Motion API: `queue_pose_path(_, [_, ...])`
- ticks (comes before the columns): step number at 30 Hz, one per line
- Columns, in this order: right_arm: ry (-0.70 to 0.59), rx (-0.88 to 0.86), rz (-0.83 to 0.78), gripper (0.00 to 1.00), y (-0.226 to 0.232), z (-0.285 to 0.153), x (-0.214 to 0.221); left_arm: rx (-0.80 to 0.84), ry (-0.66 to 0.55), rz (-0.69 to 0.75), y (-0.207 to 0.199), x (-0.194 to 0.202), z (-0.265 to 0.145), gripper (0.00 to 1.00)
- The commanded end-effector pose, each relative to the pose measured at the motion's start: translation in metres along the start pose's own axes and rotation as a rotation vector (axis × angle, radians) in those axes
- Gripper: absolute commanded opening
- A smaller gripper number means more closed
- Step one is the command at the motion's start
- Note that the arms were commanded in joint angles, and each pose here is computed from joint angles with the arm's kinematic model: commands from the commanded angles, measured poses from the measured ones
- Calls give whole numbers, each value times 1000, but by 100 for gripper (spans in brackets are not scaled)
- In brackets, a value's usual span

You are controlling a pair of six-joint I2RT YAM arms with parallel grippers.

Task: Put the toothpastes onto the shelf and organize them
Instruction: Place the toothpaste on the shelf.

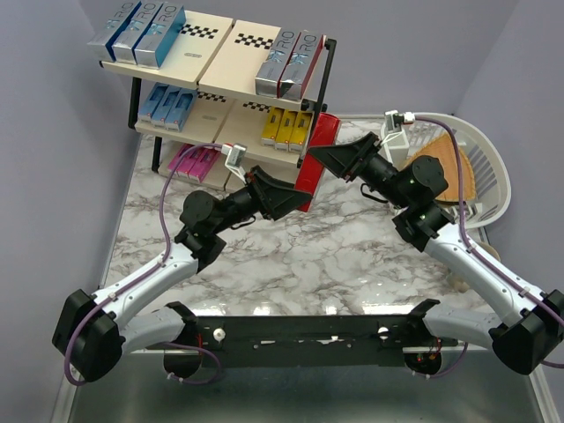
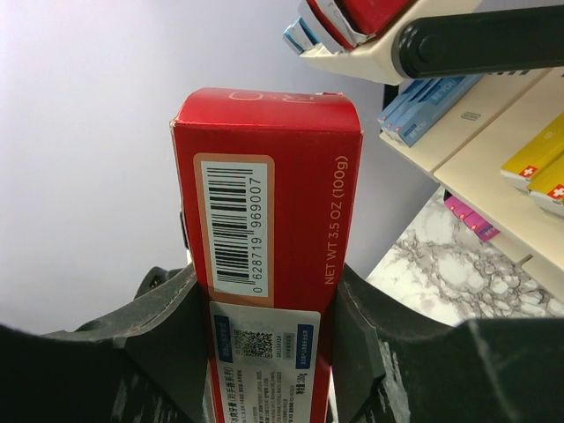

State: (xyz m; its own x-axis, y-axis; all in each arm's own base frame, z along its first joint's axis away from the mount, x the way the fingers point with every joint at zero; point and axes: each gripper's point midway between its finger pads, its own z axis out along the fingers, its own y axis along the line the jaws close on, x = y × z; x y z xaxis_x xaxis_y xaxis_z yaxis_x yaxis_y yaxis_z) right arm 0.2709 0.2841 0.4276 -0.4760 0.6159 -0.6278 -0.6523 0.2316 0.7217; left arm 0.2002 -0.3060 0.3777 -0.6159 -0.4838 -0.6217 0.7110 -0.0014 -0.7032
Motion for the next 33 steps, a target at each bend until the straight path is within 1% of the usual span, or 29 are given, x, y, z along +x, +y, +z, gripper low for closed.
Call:
queue_pose_path(1, [-27,-71,-71,32,16,2,-12,81,2,20,-22,-4,1,56])
queue_pose_path(2, [-19,-72,-73,33,15,1,-10,80,1,20,-22,-4,1,52])
queue_pose_path(3, [-16,-74,-73,34,15,2,-9,80,1,20,-22,-4,1,46])
queue_pose_path(5, [-8,-84,-80,37,17,2,-8,77,-2,19,-22,-4,0,41])
queue_pose_path(6, [-5,-86,-84,38,17,2,-8,68,2,15,-20,-3,0,36])
queue_pose_path(9, [9,-92,-106,49,18,1,-6,37,-13,21,-16,-5,-3,28])
queue_pose_path(10, [14,-88,-115,56,18,0,-5,33,-14,25,-17,-5,-4,27])
queue_pose_path(12, [19,-81,-126,64,17,-1,-5,7,-8,46,-12,-4,-4,25])
queue_pose_path(13, [28,-74,-143,74,17,-2,-4,3,-7,61,-13,-5,-6,24])
queue_pose_path(15, [35,-67,-160,82,18,-3,-5,-31,8,104,-9,-5,-6,21])
queue_pose_path(16, [44,-57,-178,89,17,-4,-5,-42,-2,128,-10,-9,-7,20])
queue_pose_path(18, [44,-47,-198,95,19,-7,-7,-83,1,155,-7,-11,-9,18])
queue_pose_path(19, [58,-26,-216,98,15,-8,-5,-108,-19,216,-6,-18,-11,17])
queue_pose_path(21, [61,-19,-244,100,22,-11,-11,-188,-7,265,0,-24,-15,15])
queue_pose_path(22, [90,11,-269,100,17,-15,-8,-207,-12,342,-3,-31,-19,15])
queue_pose_path(23, [90,11,-290,100,22,-16,-12,-258,-33,386,1,-40,-22,15])
queue_pose_path(24, [84,22,-308,100,26,-20,-16,-308,-21,410,1,-45,-27,15])
queue_pose_path(25, [104,53,-338,100,20,-24,-14,-337,-33,445,-2,-52,-32,15])
queue_pose_path(26, [99,67,-356,100,20,-28,-17,-397,-53,532,2,-65,-38,14])
queue_pose_path(27, [69,85,-381,100,24,-34,-25,-444,-41,560,-2,-72,-45,13])
queue_pose_path(29, [78,136,-431,100,17,-43,-27,-511,-41,664,-6,-88,-55,13])
queue_pose_path(30, [59,154,-456,100,18,-47,-33,-570,-49,699,-9,-99,-63,13])
queue_pose_path(32, [66,186,-511,100,17,-57,-36,-632,-50,747,-11,-111,-71,13])
queue_pose_path(33, [57,212,-531,100,15,-60,-41,-691,-58,791,-15,-125,-78,12])
